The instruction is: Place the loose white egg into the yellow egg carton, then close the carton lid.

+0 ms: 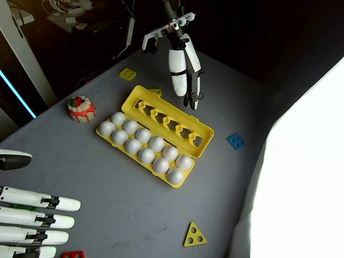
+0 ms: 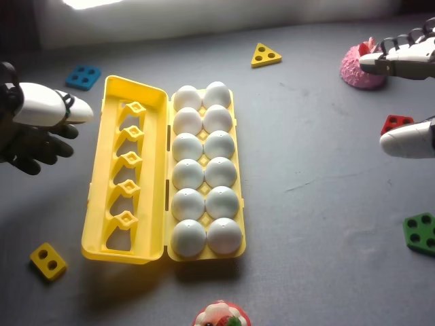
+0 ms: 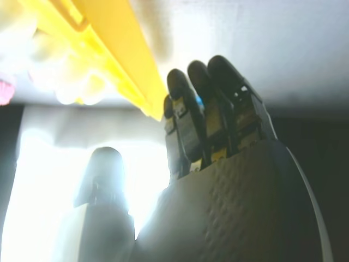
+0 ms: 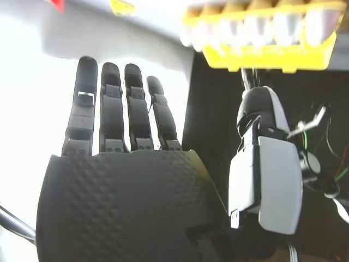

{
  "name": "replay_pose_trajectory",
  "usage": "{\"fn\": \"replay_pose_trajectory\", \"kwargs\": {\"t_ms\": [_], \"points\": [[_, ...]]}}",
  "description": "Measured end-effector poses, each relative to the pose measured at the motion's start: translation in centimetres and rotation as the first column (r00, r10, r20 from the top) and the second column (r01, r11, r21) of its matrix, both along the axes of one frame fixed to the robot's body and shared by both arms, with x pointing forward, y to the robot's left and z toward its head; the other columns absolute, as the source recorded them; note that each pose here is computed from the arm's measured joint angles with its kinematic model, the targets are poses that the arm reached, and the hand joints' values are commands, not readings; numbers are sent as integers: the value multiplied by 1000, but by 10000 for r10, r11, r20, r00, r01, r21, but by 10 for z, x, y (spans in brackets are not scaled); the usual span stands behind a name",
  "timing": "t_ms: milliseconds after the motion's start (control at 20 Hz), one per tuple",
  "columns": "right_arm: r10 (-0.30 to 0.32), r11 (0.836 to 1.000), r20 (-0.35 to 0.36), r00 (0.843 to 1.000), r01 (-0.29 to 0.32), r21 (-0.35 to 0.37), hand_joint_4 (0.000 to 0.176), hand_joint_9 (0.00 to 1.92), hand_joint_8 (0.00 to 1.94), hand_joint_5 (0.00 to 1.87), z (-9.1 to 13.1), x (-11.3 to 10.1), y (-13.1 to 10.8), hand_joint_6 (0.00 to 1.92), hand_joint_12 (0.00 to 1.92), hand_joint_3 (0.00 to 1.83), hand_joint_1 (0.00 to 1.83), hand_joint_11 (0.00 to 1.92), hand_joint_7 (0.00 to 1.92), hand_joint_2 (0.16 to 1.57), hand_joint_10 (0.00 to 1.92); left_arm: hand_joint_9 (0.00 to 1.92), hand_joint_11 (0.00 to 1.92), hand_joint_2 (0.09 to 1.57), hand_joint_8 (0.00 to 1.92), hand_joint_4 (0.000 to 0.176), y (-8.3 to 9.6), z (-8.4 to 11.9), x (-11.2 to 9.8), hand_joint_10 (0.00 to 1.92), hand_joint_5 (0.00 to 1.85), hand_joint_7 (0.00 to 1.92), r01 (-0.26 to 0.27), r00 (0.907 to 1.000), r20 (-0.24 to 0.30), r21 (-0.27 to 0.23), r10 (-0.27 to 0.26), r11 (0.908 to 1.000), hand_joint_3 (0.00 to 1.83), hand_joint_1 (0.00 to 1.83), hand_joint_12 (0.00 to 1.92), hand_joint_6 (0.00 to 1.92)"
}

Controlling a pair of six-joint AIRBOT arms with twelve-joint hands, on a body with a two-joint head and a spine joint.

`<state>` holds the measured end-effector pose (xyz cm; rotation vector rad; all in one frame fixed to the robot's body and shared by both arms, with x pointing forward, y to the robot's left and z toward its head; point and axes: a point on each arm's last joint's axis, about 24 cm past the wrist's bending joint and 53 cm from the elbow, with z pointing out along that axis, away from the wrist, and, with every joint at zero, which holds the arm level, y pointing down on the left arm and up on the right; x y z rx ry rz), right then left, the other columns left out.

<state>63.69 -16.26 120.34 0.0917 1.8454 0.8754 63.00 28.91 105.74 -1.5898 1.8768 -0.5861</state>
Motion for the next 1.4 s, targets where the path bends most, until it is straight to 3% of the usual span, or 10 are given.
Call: {"fn": "replay_pose_trajectory", "kwargs": {"t_ms": [50, 150, 300, 600, 750, 850, 1000, 1200, 1250, 1400], "points": [[-17, 10000, -15, 10000, 17, 22, 0, 198, 5, 178, 0, 0, 0, 1, 589, 2, 239, 0, 223, 1093, 3, 198, 0, 1350, 1, 20, 1, -2, 0, 696, 408, 520, -133, 9999, -12, -73, 133, 9999, 0, 237, 1409, 3], [-16, 10000, -10, 10000, 16, 14, 0, 196, 4, 189, 0, 0, 0, 3, 546, 0, 236, 0, 223, 1091, 3, 236, 0, 1339, 14, 15, -5, -7, -2, 707, 439, 552, -212, 9997, -125, -271, 209, 9994, 0, 245, 1435, 14], [-50, 10000, 117, 9999, 50, 38, 0, 205, 6, 178, 1, 1, -1, 0, 548, 2, 209, 0, 237, 1097, 6, 241, 0, 1342, 17, 23, -10, -14, -4, 722, 413, 568, -362, 9991, -234, -588, 349, 9976, 0, 203, 1454, 1], [-75, 9999, 277, 9996, 71, 117, 0, 208, 3, 186, 5, 1, -1, 2, 563, 0, 237, 0, 245, 1095, 5, 209, 0, 1340, 13, 21, -8, -23, -10, 825, 407, 579, -721, 9966, -455, -745, 688, 9946, 1, 213, 1455, 0], [-84, 9999, 311, 9995, 79, 140, 0, 188, 0, 164, 6, 2, -1, 0, 460, 1, 251, 0, 219, 1106, 0, 201, 0, 1345, 7, 28, -8, -27, -13, 832, 407, 565, -848, 9953, -545, -813, 805, 9931, 2, 196, 1463, 5], [-84, 9999, 338, 9994, 79, 154, 0, 204, 5, 194, 6, 2, -1, 7, 513, 2, 249, 0, 240, 1106, 5, 212, 0, 1343, 10, 15, -9, -29, -14, 821, 422, 576, -875, 9949, -573, -868, 827, 9924, 0, 221, 1476, 9], [-83, 9998, 350, 9994, 78, 163, 0, 193, 0, 179, 7, 2, -1, 3, 466, 0, 255, 0, 218, 1104, 3, 227, 0, 1354, 15, 26, -11, -33, -16, 818, 391, 592, -975, 9936, -668, -975, 912, 9905, 3, 201, 1495, 2], [-79, 9998, 370, 9993, 72, 185, 0, 198, 0, 186, 7, 2, -1, 2, 524, 1, 233, 0, 225, 1108, 2, 221, 0, 1352, 8, 23, -20, -39, -21, 800, 406, 583, -1024, 9923, -819, -1190, 930, 9876, 1, 196, 1486, 6], [-90, 9998, 353, 9993, 83, 203, 0, 200, 1, 194, 7, 2, -1, 5, 527, 0, 230, 0, 227, 1107, 3, 220, 0, 1352, 6, 35, -21, -39, -21, 802, 379, 580, -1005, 9924, -826, -1195, 910, 9877, 1, 174, 1502, 1], [-91, 9997, 379, 9992, 83, 211, 0, 202, 1, 192, 8, 2, -1, 3, 557, 1, 230, 0, 227, 1110, 3, 204, 0, 1350, 8, 24, -24, -40, -21, 788, 396, 575, -949, 9929, -835, -1237, 849, 9878, 0, 210, 1517, 9]]}}
